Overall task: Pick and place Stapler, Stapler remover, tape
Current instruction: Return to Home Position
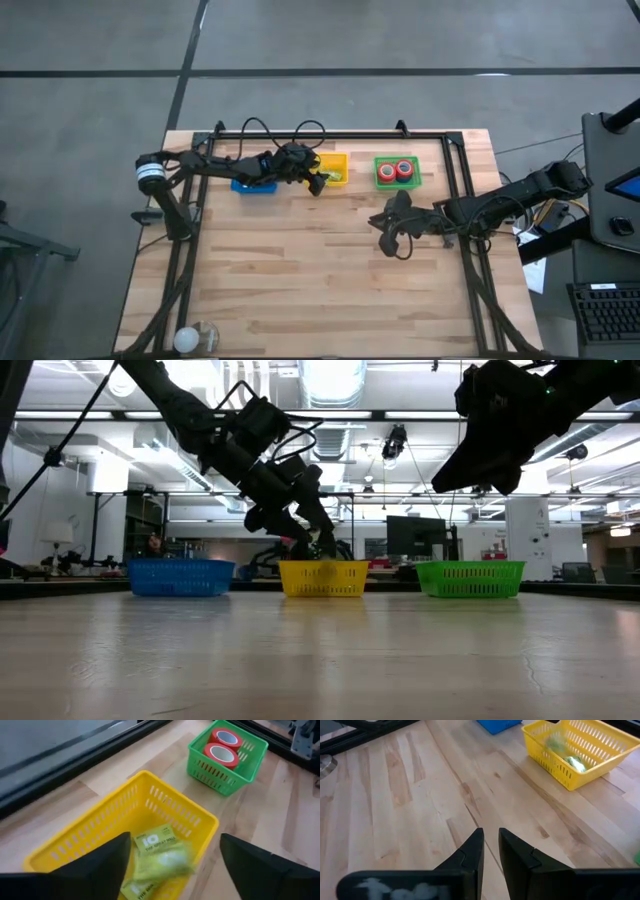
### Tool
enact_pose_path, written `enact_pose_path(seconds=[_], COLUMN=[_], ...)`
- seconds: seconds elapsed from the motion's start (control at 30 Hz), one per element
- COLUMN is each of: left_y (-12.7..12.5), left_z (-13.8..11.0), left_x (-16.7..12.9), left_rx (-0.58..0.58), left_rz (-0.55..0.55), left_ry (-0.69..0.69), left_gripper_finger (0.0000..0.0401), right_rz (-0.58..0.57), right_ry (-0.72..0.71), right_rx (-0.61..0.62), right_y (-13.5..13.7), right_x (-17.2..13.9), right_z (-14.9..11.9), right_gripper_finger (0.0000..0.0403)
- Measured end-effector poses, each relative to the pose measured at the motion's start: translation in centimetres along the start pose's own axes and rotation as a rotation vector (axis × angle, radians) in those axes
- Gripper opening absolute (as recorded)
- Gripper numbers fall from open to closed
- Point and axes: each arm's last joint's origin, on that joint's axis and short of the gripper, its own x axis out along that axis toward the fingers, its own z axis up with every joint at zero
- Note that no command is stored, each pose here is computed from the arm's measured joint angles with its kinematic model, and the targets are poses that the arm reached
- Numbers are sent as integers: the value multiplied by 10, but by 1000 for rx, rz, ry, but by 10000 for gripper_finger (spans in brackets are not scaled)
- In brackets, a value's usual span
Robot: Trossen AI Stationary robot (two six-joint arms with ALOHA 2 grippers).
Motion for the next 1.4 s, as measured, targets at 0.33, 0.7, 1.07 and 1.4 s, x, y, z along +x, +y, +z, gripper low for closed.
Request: enact_pose_path(seconds=[0.33, 0.7, 1.07, 1.4], left_y=[-6, -69, -109, -53], left_z=[-1, -18, -24, -72], left_x=[-1, -21, -94, -149], left_rx=[0, 132, 278, 387], left_rz=[-65, -363, -566, -456], left_ry=[9, 67, -35, -206], left_gripper_finger=[335, 95, 10, 24], right_rz=[-7, 60, 276, 311], right_ry=[11, -49, -250, -340], right_rx=[10, -72, -195, -230], right_y=[-2, 3, 10, -25], right_x=[1, 1, -15, -43], right_z=[-4, -5, -21, -52], right_gripper_finger=[52, 15, 8, 8])
